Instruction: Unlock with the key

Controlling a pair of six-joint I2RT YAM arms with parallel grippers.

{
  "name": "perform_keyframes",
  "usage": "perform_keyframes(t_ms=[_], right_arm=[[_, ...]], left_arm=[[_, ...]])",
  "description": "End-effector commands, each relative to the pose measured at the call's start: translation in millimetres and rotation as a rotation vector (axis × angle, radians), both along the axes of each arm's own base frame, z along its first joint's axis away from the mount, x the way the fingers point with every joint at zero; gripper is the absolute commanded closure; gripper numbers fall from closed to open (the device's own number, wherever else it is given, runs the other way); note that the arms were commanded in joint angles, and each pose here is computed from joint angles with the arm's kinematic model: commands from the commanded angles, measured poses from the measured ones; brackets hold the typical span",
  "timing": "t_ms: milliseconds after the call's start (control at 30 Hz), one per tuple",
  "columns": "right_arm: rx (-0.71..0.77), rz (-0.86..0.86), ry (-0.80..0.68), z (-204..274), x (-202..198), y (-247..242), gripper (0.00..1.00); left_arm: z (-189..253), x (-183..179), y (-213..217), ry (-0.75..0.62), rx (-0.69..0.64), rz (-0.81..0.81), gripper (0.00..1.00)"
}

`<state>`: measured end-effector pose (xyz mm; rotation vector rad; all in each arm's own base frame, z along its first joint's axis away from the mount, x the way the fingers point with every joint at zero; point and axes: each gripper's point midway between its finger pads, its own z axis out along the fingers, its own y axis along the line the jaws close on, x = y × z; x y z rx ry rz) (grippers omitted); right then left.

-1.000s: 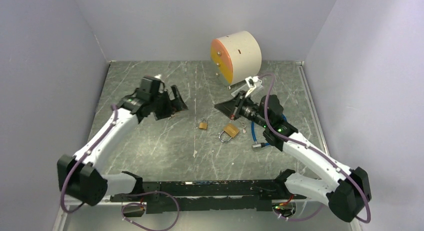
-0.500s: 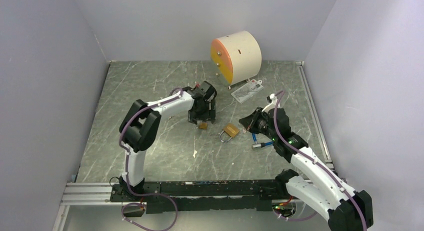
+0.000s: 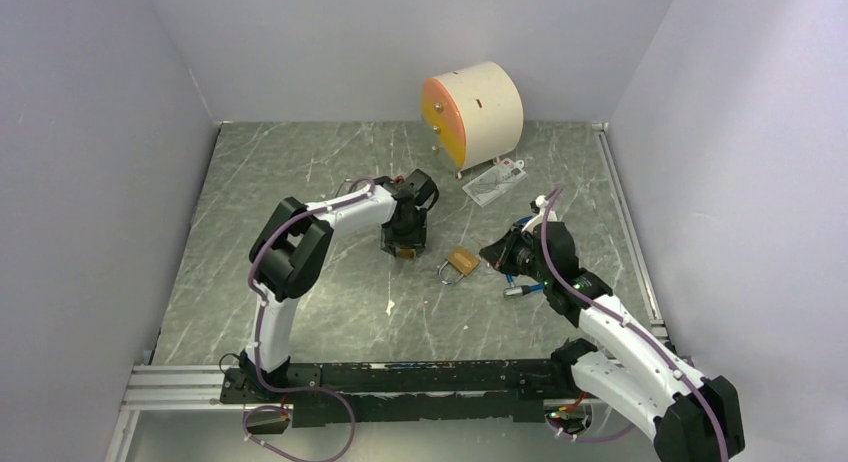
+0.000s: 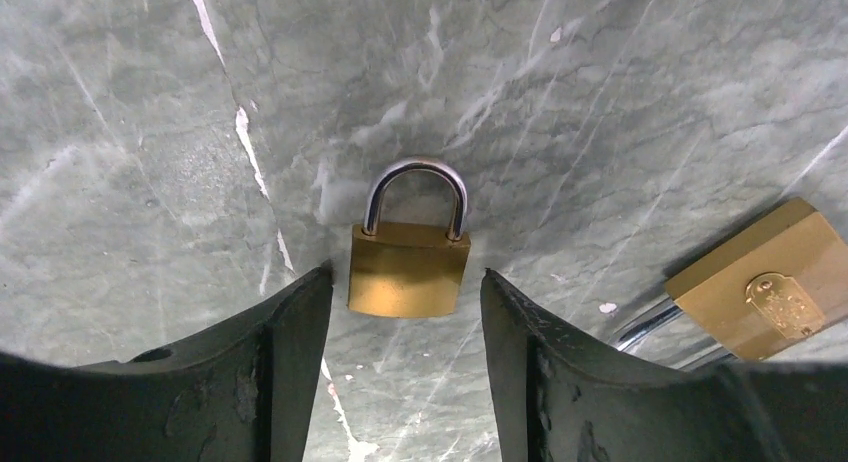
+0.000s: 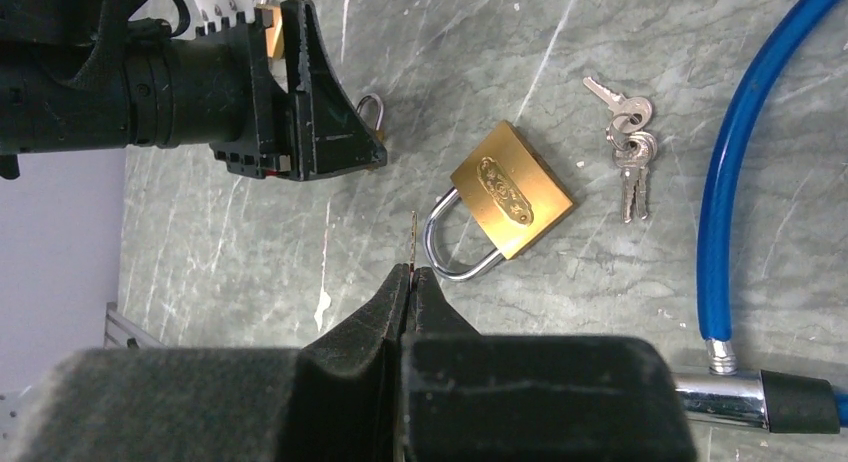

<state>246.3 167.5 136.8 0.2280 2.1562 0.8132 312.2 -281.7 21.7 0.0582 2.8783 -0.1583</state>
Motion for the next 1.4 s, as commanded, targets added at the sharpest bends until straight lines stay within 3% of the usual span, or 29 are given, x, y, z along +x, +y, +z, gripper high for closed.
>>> perform_keyframes(t_ms=[0, 133, 233, 300, 400, 633, 800, 867, 967, 1100, 1367], right_arm=[[0.018, 0.031, -0.062, 11.5, 5.8, 5.1, 1.0], [0.022, 0.051, -0.066, 11.7, 5.3, 7.9, 1.0], [0.022, 0.081, -0.075, 11.3, 4.3, 11.5, 1.0], [0.022, 0.1, -0.075, 11.0, 4.2, 14.2, 1.0], [0.023, 0.121, -0.065, 9.0, 3.3, 17.4, 1.0], [0.032, 0.155, -0.052, 9.3, 1.6, 22.8, 1.0], [0.026, 0.152, -0.05, 8.8, 1.6, 22.0, 1.0], [0.033, 0.151, -0.056, 10.8, 1.9, 22.5, 1.0], [0.053, 0.172, -0.056, 13.6, 2.3, 27.8, 1.0], [0.098, 0.228, -0.024, 19.9, 2.3, 41.5, 1.0], [0.143, 0.381, -0.052, 44.8, 13.1, 78.1, 1.0]], left_arm=[[-13.1, -15.0, 0.9, 0.055, 0.065, 0.019, 0.41], [-16.8, -11.9, 0.6, 0.055, 0.094, 0.026, 0.55], [-15.4, -3.9, 2.9, 0.024, 0.113, 0.045, 0.59], [-13.6, 1.1, 4.2, 0.005, 0.125, 0.051, 0.55], [-14.0, 3.7, 3.6, -0.002, 0.133, 0.062, 0.4], [-26.4, 3.4, 9.1, -0.003, 0.159, 0.098, 0.43], [-30.7, -0.3, 8.8, 0.012, 0.154, 0.075, 0.56], [-28.2, -4.7, 9.0, 0.027, 0.145, 0.072, 0.76], [-10.4, -7.9, 4.3, 0.042, 0.109, 0.061, 0.91], [33.4, -5.0, 1.7, 0.037, 0.042, 0.088, 0.93], [89.1, -14.6, 18.7, 0.079, -0.193, 0.332, 0.91]])
